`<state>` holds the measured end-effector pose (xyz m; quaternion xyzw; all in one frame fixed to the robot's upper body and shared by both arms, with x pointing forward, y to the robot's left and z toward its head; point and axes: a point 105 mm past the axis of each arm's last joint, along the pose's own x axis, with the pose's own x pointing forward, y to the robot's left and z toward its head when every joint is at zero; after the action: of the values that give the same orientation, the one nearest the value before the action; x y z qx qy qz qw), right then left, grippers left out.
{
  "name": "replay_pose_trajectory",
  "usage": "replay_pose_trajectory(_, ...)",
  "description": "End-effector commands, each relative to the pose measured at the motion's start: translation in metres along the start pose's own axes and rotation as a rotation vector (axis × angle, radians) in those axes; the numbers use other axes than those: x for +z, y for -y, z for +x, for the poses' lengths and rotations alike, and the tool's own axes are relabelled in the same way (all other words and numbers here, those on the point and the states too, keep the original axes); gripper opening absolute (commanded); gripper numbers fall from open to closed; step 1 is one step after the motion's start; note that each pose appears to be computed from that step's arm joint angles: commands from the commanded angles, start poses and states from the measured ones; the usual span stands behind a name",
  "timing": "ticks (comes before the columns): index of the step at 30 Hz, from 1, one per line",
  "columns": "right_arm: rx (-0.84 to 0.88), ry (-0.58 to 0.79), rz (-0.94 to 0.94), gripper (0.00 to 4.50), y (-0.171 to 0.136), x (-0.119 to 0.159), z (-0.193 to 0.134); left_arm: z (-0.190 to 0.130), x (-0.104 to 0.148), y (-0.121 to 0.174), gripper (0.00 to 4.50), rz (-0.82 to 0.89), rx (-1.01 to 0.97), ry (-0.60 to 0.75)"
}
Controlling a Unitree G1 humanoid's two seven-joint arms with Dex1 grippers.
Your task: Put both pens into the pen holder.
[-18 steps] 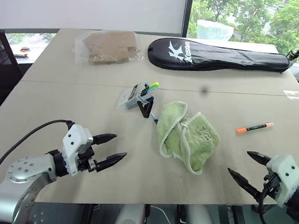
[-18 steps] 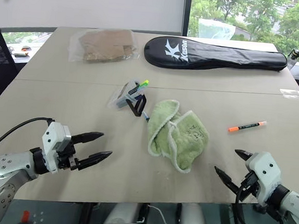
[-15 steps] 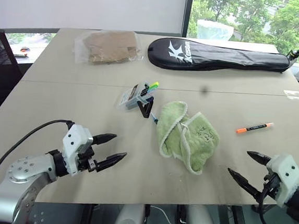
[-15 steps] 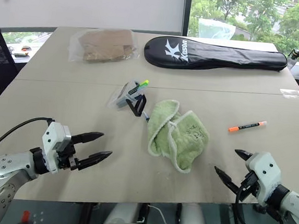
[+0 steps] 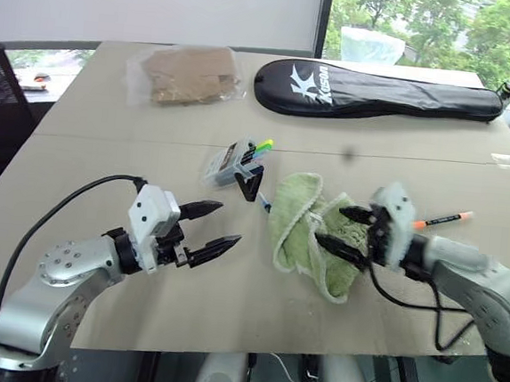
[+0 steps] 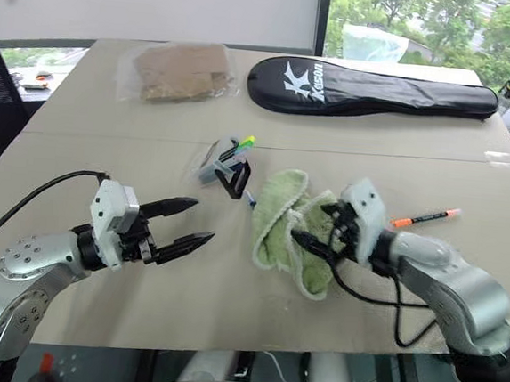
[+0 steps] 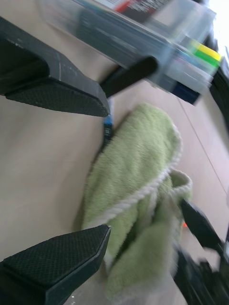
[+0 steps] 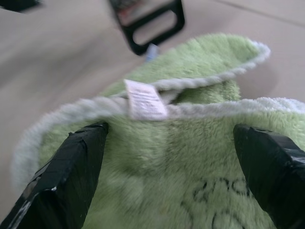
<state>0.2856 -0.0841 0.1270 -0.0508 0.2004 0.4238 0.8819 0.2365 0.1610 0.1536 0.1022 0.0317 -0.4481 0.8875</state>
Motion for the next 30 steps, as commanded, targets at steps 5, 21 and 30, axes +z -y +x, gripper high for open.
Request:
replay_pose_trajectory(5, -0.02, -0.121, 0.083, 4.5, 0.003, -0.014, 0.019, 0.0, 0.011, 0.008, 3.71, 0.029, 0.012, 0.017)
replay_pose_trajectory(21, 0.019, 0.135, 0.109, 0.05, 0.002, 0.022, 0.008, -0.003, 0.001, 0.004, 3.74, 0.021, 0.036, 0.019)
replay_pose_trajectory(30, -0.159, 0.67, 0.352, 0.05, 0.05, 0.08, -0.093, -0.001, -0.004, 0.003, 3.74, 0.022, 0.035, 0.039)
